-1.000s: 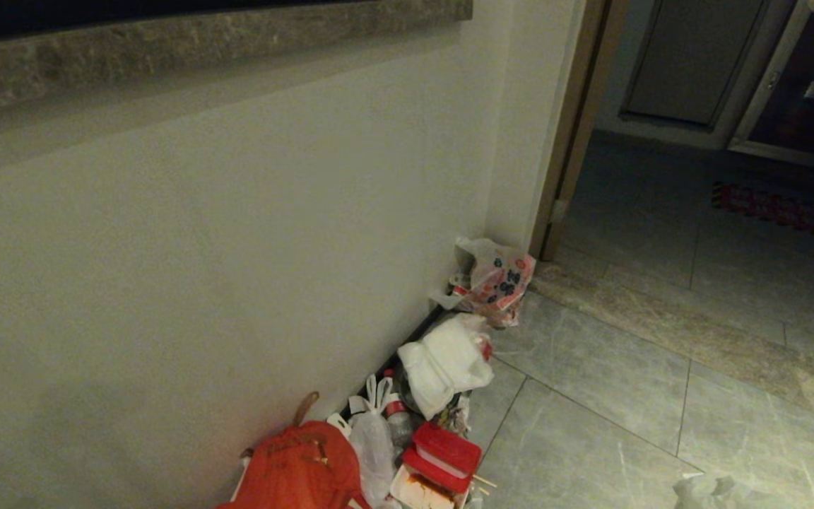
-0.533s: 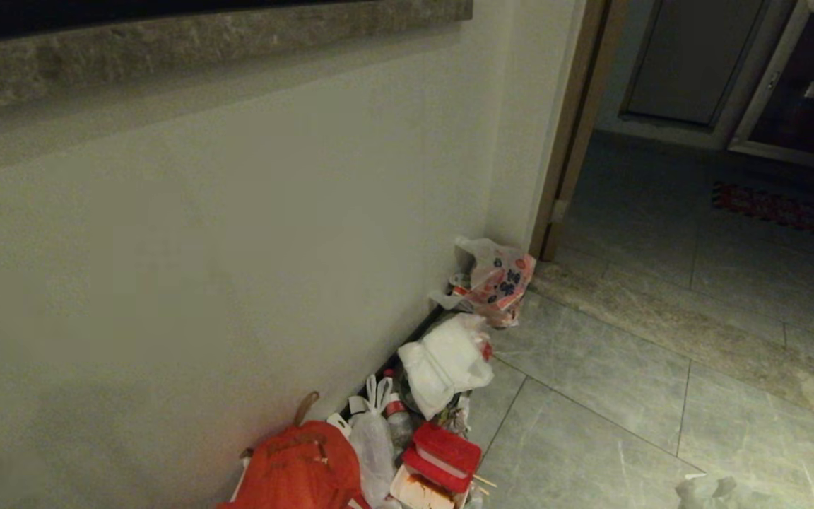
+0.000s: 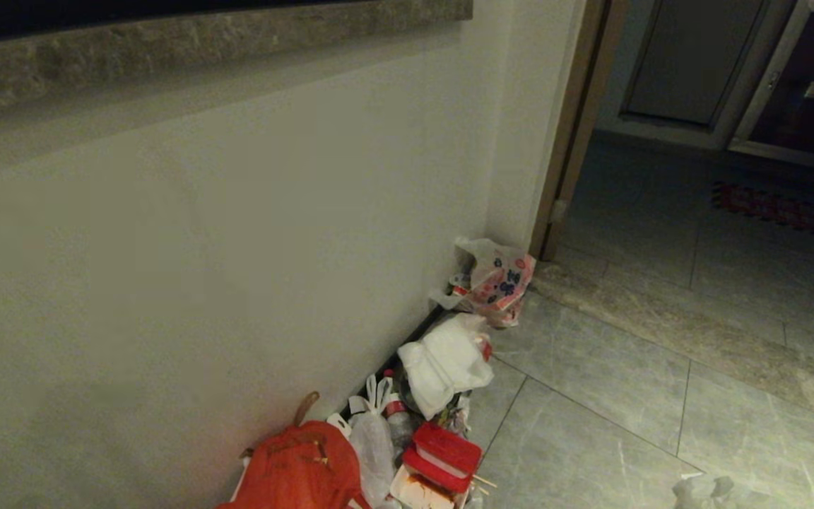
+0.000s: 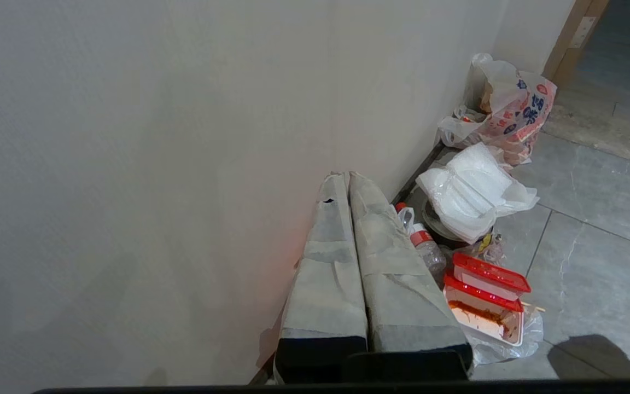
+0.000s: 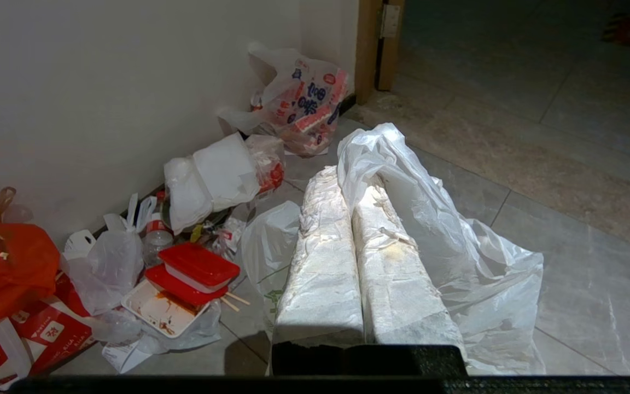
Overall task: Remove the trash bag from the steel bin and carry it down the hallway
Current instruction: Put the trash bag at the door
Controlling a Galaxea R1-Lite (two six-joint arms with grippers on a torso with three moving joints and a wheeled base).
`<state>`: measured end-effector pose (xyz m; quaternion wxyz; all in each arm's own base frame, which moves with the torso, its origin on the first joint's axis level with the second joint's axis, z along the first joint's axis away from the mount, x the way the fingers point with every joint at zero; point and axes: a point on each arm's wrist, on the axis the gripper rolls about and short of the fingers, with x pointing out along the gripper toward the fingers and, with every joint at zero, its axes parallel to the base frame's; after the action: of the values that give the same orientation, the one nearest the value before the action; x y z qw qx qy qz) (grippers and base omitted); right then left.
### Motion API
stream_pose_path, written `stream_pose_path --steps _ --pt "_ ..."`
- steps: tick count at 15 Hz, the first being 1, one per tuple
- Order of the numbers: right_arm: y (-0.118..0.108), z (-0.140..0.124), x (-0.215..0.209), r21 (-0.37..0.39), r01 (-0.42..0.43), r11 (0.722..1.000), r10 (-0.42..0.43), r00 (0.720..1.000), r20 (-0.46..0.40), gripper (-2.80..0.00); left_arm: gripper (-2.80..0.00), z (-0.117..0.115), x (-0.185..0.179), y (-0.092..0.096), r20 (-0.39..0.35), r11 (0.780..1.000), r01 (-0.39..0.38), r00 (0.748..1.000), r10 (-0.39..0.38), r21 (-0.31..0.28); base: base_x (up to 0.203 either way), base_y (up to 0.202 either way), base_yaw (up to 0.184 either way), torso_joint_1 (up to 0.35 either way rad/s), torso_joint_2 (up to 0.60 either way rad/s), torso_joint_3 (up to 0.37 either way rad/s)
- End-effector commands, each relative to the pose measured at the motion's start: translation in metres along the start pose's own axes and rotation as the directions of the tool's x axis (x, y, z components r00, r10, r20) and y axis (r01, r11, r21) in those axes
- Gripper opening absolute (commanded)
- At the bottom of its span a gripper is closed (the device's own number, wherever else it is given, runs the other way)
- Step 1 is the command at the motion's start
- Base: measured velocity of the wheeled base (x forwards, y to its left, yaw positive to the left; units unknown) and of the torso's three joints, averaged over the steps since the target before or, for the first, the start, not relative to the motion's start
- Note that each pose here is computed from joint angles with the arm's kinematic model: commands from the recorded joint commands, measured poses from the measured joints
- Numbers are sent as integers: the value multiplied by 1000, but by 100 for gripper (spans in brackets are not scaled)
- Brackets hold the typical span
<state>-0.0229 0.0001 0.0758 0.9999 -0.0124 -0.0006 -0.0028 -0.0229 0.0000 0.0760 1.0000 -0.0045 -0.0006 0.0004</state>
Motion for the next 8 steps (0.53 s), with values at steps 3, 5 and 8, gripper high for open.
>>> stream_pose_path --steps 3,5,8 --pt "0 0 0 1 2 1000 -2 1000 -6 -280 -280 0 0 0 -1 1000 -2 1000 2 0 0 0 0 0 0 0" --pt "0 -1 0 0 1 1000 -1 1000 -9 -280 -280 0 0 0 -1 1000 -1 1000 1 0 0 0 0 0 0 0" --pt "0 0 0 3 2 1000 -2 1000 0 -280 -280 0 0 0 -1 1000 -1 1000 1 0 3 -7 91 2 1 0"
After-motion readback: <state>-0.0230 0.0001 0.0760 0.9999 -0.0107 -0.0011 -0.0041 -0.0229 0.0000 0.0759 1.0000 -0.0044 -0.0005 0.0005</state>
